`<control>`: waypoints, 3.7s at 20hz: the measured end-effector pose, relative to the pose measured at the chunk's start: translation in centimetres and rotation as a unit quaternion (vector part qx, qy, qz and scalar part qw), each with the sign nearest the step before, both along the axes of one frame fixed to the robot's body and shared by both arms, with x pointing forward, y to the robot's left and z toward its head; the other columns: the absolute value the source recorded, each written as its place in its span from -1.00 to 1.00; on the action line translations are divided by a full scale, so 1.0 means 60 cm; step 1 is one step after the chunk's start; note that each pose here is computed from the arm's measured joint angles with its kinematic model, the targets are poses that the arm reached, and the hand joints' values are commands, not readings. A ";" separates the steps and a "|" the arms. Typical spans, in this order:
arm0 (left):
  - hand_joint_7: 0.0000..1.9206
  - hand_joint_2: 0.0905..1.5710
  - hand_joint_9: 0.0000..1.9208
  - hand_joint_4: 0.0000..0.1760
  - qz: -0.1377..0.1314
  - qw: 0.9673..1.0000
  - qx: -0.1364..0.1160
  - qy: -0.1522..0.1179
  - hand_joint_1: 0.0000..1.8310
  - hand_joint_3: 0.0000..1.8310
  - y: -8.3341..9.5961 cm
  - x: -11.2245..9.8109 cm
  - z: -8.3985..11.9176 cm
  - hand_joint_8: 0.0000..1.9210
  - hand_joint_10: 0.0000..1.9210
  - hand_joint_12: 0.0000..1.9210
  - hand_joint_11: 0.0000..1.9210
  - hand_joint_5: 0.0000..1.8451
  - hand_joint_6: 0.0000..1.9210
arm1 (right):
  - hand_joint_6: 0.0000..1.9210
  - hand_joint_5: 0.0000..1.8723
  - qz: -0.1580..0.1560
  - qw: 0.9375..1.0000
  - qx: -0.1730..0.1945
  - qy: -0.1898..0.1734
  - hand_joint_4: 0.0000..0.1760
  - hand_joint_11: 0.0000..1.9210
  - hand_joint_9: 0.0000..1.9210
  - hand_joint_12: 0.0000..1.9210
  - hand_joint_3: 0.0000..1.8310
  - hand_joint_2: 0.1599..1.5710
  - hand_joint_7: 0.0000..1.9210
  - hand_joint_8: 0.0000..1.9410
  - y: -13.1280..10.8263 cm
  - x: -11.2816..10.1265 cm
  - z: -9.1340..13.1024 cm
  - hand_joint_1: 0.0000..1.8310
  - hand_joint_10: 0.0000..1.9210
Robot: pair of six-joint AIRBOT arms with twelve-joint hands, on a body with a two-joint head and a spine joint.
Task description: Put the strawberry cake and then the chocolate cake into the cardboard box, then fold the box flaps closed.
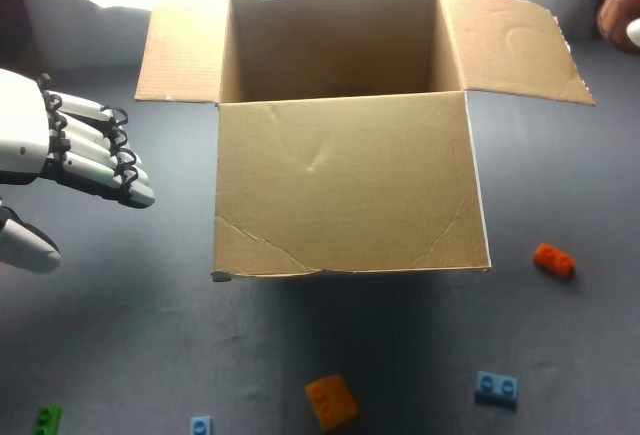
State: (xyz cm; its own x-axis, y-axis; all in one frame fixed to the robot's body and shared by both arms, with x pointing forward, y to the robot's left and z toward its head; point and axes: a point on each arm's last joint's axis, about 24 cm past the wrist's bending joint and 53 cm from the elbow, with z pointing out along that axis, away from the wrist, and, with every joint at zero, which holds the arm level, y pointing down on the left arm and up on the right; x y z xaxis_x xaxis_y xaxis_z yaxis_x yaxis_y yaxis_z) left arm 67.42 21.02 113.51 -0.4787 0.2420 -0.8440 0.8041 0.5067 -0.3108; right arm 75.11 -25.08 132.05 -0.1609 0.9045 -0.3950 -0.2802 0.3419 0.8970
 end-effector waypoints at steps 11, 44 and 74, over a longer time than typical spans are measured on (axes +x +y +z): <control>-0.72 0.59 -0.70 -1.00 -0.002 1.000 -0.001 -0.001 -1.00 -1.00 -0.005 0.000 0.001 -1.00 -1.00 -0.17 -1.00 -0.70 -1.00 | 0.40 -0.18 0.090 0.990 -0.048 -0.097 -1.00 -0.65 -0.35 1.00 -0.99 0.52 -0.22 0.42 0.167 -0.051 0.078 0.43 0.63; -0.70 0.62 -0.70 -1.00 0.007 1.000 -0.021 -0.014 -1.00 -1.00 -0.016 0.016 0.025 -1.00 -1.00 -0.14 -1.00 -0.72 -1.00 | -0.91 -0.92 0.184 0.962 -0.136 -0.151 -1.00 -1.00 -0.83 0.02 -1.00 0.22 -0.75 -1.00 0.395 -0.026 0.091 -0.18 -0.64; -0.14 0.67 -0.15 -1.00 0.050 0.982 -0.147 -0.104 -0.93 -1.00 -0.064 0.082 0.239 -1.00 -0.99 0.06 -0.64 -0.27 -1.00 | -0.26 -0.22 0.055 0.976 -0.205 -0.057 -1.00 -0.74 -0.39 0.86 -1.00 0.54 -0.20 -0.19 0.055 -0.087 -0.025 -0.68 0.26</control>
State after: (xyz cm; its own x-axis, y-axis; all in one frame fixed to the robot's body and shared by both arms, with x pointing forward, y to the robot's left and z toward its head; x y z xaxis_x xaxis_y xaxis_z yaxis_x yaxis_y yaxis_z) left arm 72.35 17.16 127.85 -0.2968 -0.0668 -0.9526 0.8168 0.4990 -0.2895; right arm 69.87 -21.78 130.55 -0.1824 0.6469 -0.7404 -0.4249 0.6272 0.6527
